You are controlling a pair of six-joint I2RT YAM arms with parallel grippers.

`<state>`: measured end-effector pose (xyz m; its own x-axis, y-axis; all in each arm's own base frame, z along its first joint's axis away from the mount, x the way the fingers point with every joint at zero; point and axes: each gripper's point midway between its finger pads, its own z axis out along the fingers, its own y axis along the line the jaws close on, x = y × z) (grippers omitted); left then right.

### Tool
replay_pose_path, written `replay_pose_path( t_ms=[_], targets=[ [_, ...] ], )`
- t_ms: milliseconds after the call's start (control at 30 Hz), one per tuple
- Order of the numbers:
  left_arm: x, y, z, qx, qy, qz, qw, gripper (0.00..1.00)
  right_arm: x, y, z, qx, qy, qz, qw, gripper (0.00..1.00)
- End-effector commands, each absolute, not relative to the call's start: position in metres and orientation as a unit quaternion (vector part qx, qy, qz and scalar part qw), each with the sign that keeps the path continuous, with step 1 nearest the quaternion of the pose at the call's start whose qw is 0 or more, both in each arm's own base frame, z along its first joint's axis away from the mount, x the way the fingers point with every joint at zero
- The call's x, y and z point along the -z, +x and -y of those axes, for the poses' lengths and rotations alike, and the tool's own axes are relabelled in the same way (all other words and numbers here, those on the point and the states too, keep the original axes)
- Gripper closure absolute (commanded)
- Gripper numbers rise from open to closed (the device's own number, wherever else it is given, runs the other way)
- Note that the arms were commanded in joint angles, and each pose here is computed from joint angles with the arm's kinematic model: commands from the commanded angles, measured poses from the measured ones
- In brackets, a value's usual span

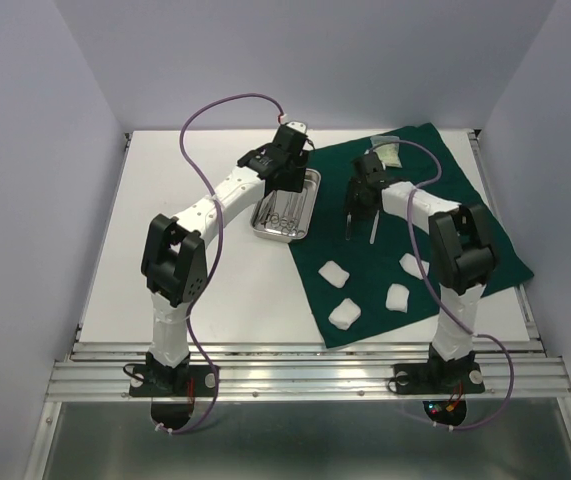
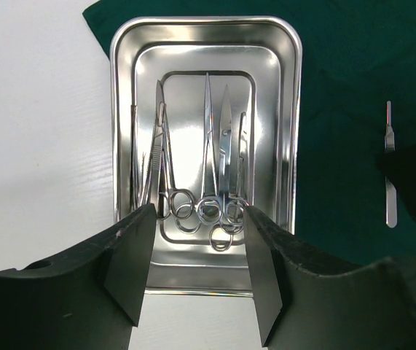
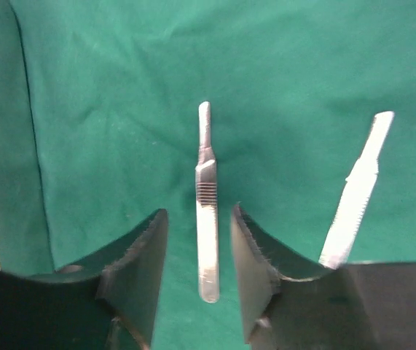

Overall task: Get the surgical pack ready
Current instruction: Place the medical item in the surgical kit, then pick up the medical item from the surgical kit.

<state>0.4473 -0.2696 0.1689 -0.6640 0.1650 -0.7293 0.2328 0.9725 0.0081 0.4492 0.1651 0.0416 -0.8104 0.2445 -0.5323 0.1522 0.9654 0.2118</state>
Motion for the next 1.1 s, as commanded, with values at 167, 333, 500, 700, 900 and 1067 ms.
replay_pose_path(
  t_ms=[167, 333, 500, 700, 900, 1067],
  targets=[
    [-0.192, 0.427, 0.321, 0.086, 0.122, -0.902, 0.405, 0.38, -0.118, 0.458, -0.066, -0.009, 0.183, -0.904, 0.387, 0.51],
    [-0.172, 0.415, 0.365, 0.092, 0.141, -0.906, 0.387, 0.38, -0.117, 0.434, 0.002, 0.015, 0.23, -0.895, 0.382, 0.51],
    [-0.135, 0.411, 0.402, 0.104, 0.15, -0.918, 0.351, 0.38, -0.116, 0.41, 0.03, 0.031, 0.246, -0.891, 0.381, 0.5],
    [-0.121, 0.412, 0.426, 0.11, 0.151, -0.917, 0.351, 0.39, -0.12, 0.397, 0.044, 0.043, 0.251, -0.887, 0.386, 0.5],
    [-0.102, 0.417, 0.437, 0.111, 0.15, -0.919, 0.348, 0.4, -0.123, 0.398, 0.041, 0.034, 0.246, -0.887, 0.389, 0.5],
    [-0.08, 0.417, 0.441, 0.101, 0.153, -0.923, 0.338, 0.43, -0.124, 0.396, 0.041, 0.034, 0.244, -0.887, 0.39, 0.5]
  ],
)
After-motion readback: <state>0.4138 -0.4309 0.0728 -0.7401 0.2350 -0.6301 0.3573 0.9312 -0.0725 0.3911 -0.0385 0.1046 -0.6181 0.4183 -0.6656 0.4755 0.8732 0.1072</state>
